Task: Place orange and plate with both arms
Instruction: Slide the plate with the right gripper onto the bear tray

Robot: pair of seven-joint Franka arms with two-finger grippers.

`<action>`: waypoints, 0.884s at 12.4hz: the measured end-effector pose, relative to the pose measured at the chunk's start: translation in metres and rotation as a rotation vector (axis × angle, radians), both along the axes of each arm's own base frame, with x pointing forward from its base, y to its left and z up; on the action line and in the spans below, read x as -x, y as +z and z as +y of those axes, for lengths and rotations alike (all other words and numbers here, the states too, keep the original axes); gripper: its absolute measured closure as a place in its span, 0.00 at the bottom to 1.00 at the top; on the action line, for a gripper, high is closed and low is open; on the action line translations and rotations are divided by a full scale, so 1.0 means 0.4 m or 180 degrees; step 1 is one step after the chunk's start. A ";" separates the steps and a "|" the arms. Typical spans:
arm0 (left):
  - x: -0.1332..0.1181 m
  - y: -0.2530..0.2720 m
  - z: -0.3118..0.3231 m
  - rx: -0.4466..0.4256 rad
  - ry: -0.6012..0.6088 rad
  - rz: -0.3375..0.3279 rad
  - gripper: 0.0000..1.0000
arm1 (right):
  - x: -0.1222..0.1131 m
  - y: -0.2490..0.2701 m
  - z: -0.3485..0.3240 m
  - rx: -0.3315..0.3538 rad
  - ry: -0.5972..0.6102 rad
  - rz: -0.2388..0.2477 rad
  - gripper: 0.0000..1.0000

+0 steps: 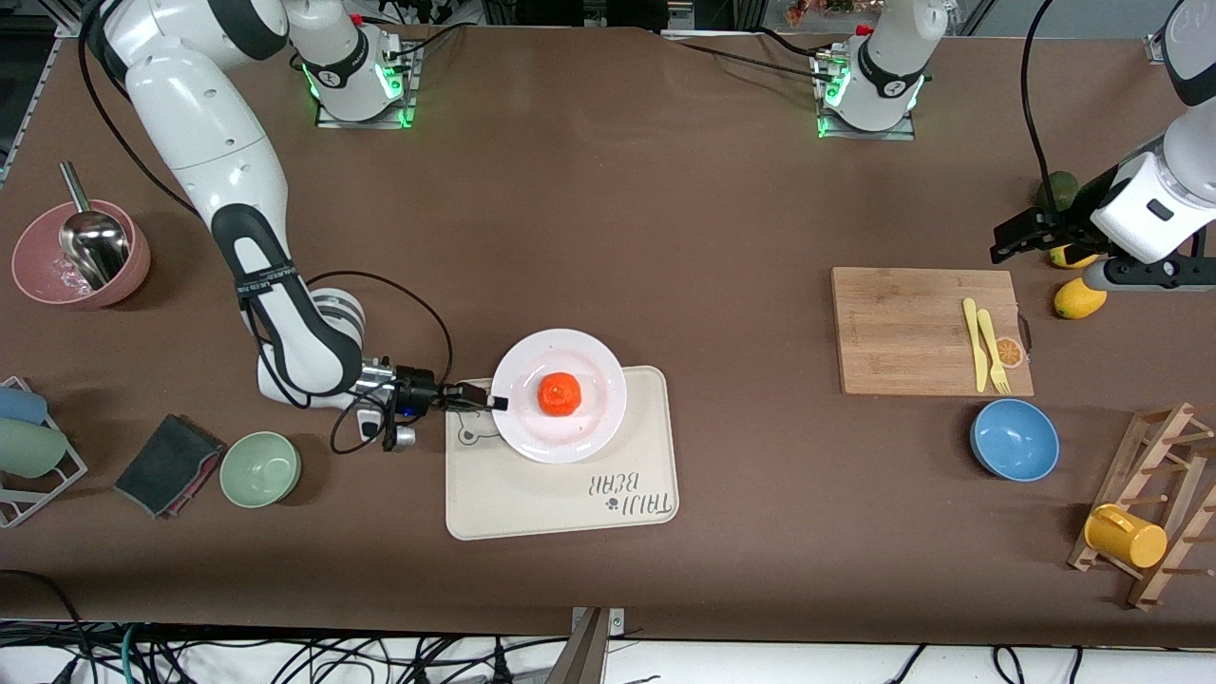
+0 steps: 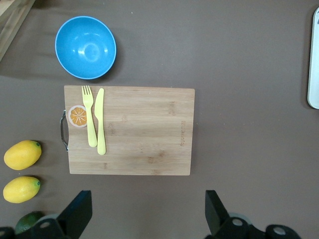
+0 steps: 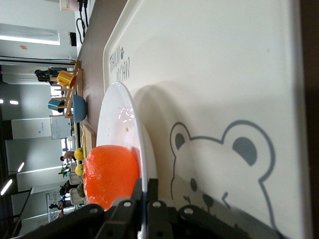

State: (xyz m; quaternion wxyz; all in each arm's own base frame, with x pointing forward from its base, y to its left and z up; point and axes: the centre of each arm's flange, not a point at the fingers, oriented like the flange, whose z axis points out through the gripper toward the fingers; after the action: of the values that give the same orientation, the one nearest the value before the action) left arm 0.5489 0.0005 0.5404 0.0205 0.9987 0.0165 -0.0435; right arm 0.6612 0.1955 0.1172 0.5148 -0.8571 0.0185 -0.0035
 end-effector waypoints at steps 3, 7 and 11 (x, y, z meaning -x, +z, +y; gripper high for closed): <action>0.000 0.000 0.000 0.0000 0.0000 0.0001 0.00 | -0.042 0.037 -0.001 0.0019 -0.0061 0.0014 0.96; 0.000 0.000 0.000 0.0000 0.0000 0.0003 0.00 | -0.073 0.007 -0.005 -0.0002 -0.0101 -0.0019 0.96; 0.000 0.000 0.000 0.0000 0.0000 0.0005 0.00 | -0.101 -0.012 -0.005 -0.0027 -0.0130 -0.0072 0.96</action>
State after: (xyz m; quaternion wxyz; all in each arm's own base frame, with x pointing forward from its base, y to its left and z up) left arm 0.5488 0.0005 0.5403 0.0204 0.9987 0.0165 -0.0444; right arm 0.7017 0.1936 0.1123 0.5184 -0.8543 0.0303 -0.0236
